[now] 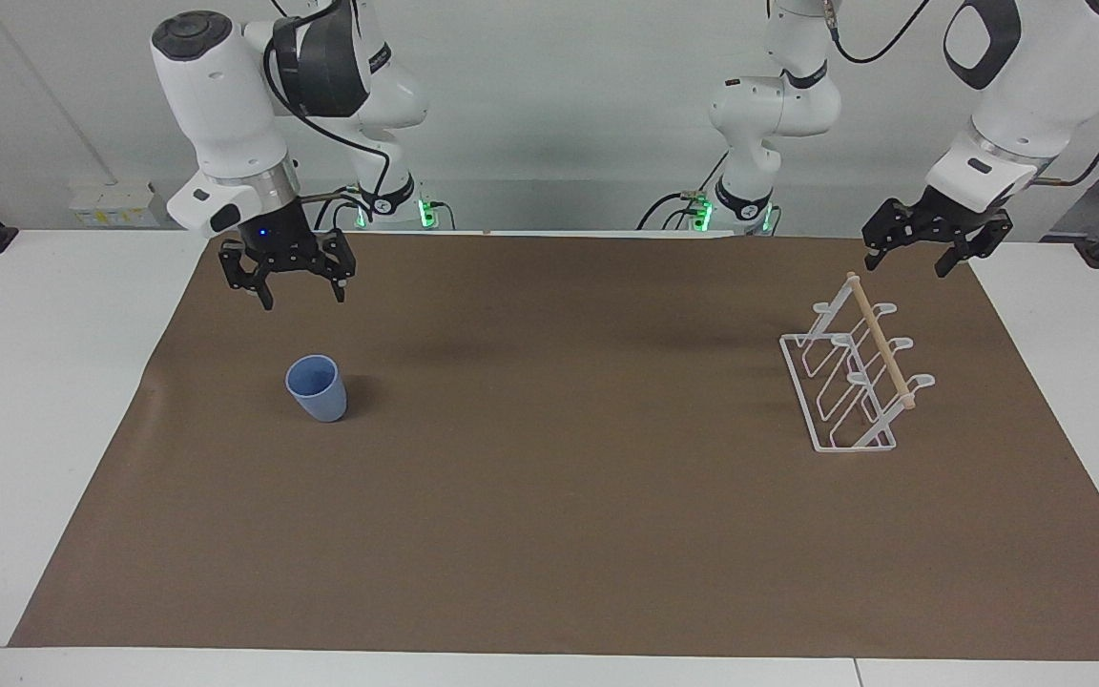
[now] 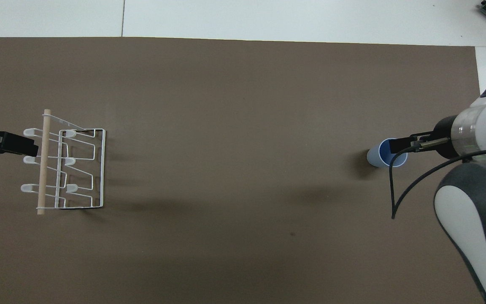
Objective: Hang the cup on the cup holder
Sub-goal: 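Reach the right gripper to the light blue cup, then grasp the blue cup with the right gripper and lift it, then carry the cup toward the left gripper while the left gripper approaches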
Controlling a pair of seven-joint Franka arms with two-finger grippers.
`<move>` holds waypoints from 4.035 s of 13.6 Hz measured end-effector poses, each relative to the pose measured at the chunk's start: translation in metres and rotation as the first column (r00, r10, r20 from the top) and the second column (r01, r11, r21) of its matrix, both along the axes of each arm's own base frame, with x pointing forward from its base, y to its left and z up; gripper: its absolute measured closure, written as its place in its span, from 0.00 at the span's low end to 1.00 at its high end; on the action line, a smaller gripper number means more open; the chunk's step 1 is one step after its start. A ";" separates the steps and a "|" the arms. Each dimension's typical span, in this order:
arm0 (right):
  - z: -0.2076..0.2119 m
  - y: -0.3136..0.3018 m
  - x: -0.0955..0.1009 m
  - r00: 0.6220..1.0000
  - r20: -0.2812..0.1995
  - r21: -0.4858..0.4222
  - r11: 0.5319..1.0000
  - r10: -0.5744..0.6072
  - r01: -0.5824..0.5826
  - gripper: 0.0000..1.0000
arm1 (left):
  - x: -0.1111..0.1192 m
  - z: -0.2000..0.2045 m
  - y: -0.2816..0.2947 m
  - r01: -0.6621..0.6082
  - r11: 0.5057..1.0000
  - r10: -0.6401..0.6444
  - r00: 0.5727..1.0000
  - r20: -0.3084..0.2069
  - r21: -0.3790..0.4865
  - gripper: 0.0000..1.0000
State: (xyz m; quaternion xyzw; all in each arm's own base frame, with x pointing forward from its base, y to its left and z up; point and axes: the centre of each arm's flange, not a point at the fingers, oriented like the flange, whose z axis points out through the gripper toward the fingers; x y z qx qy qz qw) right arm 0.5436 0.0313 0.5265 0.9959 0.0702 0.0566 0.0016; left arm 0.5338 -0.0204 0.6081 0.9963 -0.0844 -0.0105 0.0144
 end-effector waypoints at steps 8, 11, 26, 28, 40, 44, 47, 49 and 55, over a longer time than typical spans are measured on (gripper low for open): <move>-0.101 0.000 0.035 0.999 -0.048 0.006 1.000 -0.002 0.002 0.00 | 0.000 0.002 -0.012 0.022 1.000 -0.022 1.000 0.012 0.000 0.00; -0.126 -0.001 0.030 0.997 -0.078 0.005 1.000 -0.003 0.003 0.00 | -0.001 0.002 -0.029 0.052 0.999 -0.052 0.999 0.015 0.001 0.00; -0.162 -0.010 0.013 0.996 -0.092 0.004 1.000 -0.018 0.018 0.59 | -0.003 0.005 -0.039 0.070 0.998 -0.070 0.997 0.021 0.002 0.00; -0.162 -0.010 0.013 0.995 -0.093 0.004 1.000 -0.018 0.019 0.82 | -0.003 0.005 -0.039 0.070 0.998 -0.070 0.997 0.022 0.002 0.00; -0.075 -0.003 0.030 0.993 -0.115 0.002 1.000 -0.006 0.006 0.95 | -0.003 0.005 -0.033 0.060 0.998 -0.060 0.998 0.022 0.001 0.00; 0.000 -0.004 0.018 0.990 -0.141 -0.002 1.000 -0.007 0.007 0.95 | -0.003 0.005 -0.038 0.069 0.998 -0.069 0.997 0.022 0.002 0.00; 0.047 -0.005 -0.001 0.989 -0.145 -0.005 1.000 -0.009 0.008 0.95 | -0.003 0.006 -0.040 0.072 0.997 -0.072 0.997 0.023 0.002 0.00; 0.073 -0.007 -0.010 0.990 -0.139 -0.006 1.000 -0.012 0.011 0.95 | 0.000 0.008 -0.040 0.071 0.997 -0.071 0.996 0.050 0.001 0.00; 0.082 0.009 -0.011 0.987 -0.127 0.251 0.966 0.094 -0.060 0.95 | 0.002 0.010 -0.040 0.070 0.998 -0.070 0.995 0.071 0.000 0.00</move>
